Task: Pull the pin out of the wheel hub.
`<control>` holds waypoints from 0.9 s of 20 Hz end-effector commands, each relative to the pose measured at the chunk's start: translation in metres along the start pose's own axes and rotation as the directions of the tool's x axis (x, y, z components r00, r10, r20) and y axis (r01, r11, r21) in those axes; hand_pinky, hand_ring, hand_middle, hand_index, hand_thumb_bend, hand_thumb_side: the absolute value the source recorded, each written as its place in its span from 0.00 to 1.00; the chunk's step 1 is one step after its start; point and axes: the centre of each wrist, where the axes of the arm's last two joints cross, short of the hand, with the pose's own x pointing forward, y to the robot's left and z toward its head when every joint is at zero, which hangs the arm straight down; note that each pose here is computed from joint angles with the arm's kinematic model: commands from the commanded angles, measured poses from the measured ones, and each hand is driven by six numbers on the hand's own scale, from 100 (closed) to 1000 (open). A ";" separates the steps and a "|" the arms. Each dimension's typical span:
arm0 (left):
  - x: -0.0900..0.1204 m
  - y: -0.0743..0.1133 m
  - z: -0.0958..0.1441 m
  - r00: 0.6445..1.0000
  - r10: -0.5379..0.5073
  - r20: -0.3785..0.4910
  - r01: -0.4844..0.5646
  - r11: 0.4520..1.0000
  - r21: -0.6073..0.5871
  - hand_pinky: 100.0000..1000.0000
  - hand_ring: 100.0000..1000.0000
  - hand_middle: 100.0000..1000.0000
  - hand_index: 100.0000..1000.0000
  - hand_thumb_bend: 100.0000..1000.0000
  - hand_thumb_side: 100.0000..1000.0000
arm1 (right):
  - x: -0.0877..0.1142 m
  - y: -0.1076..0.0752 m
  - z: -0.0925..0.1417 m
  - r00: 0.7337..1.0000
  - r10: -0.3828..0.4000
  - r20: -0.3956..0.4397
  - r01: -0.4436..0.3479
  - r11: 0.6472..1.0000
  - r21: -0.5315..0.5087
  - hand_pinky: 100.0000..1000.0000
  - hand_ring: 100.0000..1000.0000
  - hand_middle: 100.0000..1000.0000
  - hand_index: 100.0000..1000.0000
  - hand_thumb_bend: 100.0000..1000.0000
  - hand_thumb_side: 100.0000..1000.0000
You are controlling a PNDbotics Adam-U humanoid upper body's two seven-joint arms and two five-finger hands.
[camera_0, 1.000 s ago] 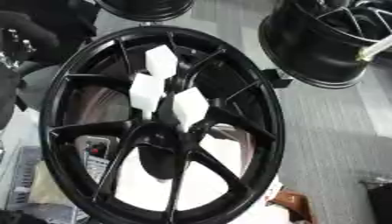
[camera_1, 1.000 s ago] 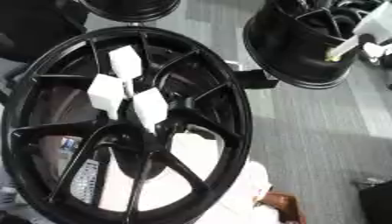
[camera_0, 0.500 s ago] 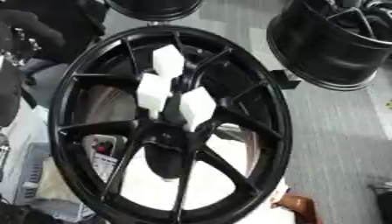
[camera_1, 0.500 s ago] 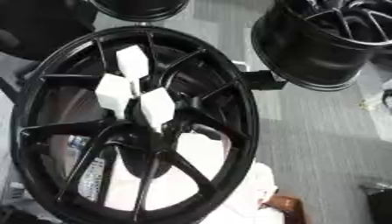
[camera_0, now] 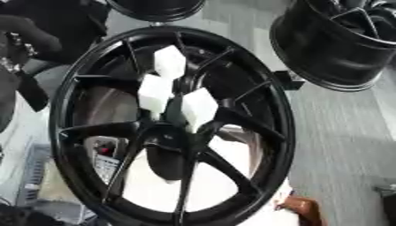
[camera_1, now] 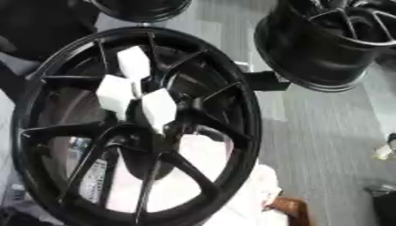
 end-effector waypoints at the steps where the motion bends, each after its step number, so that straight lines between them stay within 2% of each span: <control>1: 0.006 0.000 -0.004 1.000 -0.009 0.023 0.009 1.000 -0.021 0.69 0.62 0.53 0.67 0.00 0.54 | 0.003 -0.011 0.001 1.000 0.028 0.014 -0.028 1.000 -0.014 0.93 0.98 0.84 0.85 0.29 0.00; 4: 0.006 0.000 -0.004 1.000 -0.010 0.020 0.010 1.000 -0.025 0.69 0.62 0.53 0.67 0.00 0.54 | 0.002 -0.013 0.001 0.999 0.034 -0.005 -0.034 0.999 -0.015 0.93 0.98 0.83 0.85 0.26 0.00; 10: 0.006 0.000 -0.003 1.000 -0.011 0.017 0.011 0.999 -0.030 0.69 0.62 0.53 0.67 0.00 0.54 | 0.002 -0.015 0.000 1.000 0.021 -0.019 -0.022 0.999 -0.048 0.91 0.95 0.79 0.84 0.30 0.00; 12: 0.006 0.001 -0.003 1.000 -0.011 0.016 0.012 0.999 -0.030 0.69 0.62 0.53 0.67 0.00 0.54 | 0.003 -0.018 -0.001 1.000 0.011 -0.025 -0.013 0.996 -0.083 0.90 0.91 0.73 0.82 0.13 0.00; 13: 0.006 0.001 -0.003 1.000 -0.012 0.015 0.012 0.999 -0.030 0.69 0.62 0.53 0.67 0.00 0.54 | 0.004 -0.021 -0.002 1.000 0.005 -0.028 -0.008 0.994 -0.106 0.89 0.88 0.71 0.82 0.02 0.21; 14: 0.006 0.001 -0.002 1.000 -0.012 0.013 0.012 0.999 -0.029 0.69 0.62 0.53 0.67 0.00 0.54 | 0.006 -0.024 -0.003 1.000 -0.004 -0.019 0.001 0.991 -0.131 0.88 0.88 0.70 0.81 0.00 0.24; 15: 0.006 0.001 -0.002 1.000 -0.012 0.013 0.012 1.000 -0.029 0.69 0.62 0.53 0.67 0.00 0.54 | 0.008 -0.026 -0.004 1.000 -0.013 -0.008 0.012 0.988 -0.152 0.88 0.85 0.67 0.79 0.00 0.32; 16: 0.006 0.001 -0.002 1.000 -0.012 0.012 0.012 1.000 -0.028 0.69 0.63 0.53 0.67 0.00 0.54 | 0.010 -0.030 -0.005 1.000 -0.026 0.011 0.028 0.984 -0.176 0.88 0.85 0.66 0.79 0.00 0.37; 17: 0.005 0.001 -0.002 1.000 -0.011 0.012 0.012 1.000 -0.028 0.69 0.63 0.53 0.67 0.00 0.54 | 0.014 -0.033 -0.007 0.999 -0.041 0.034 0.047 0.980 -0.195 0.87 0.84 0.66 0.78 0.00 0.46; 18: 0.005 0.000 -0.002 1.000 -0.010 0.011 0.011 1.000 -0.028 0.69 0.63 0.53 0.67 0.00 0.54 | 0.018 -0.035 -0.008 0.997 -0.056 0.061 0.067 0.975 -0.210 0.87 0.84 0.65 0.78 0.00 0.47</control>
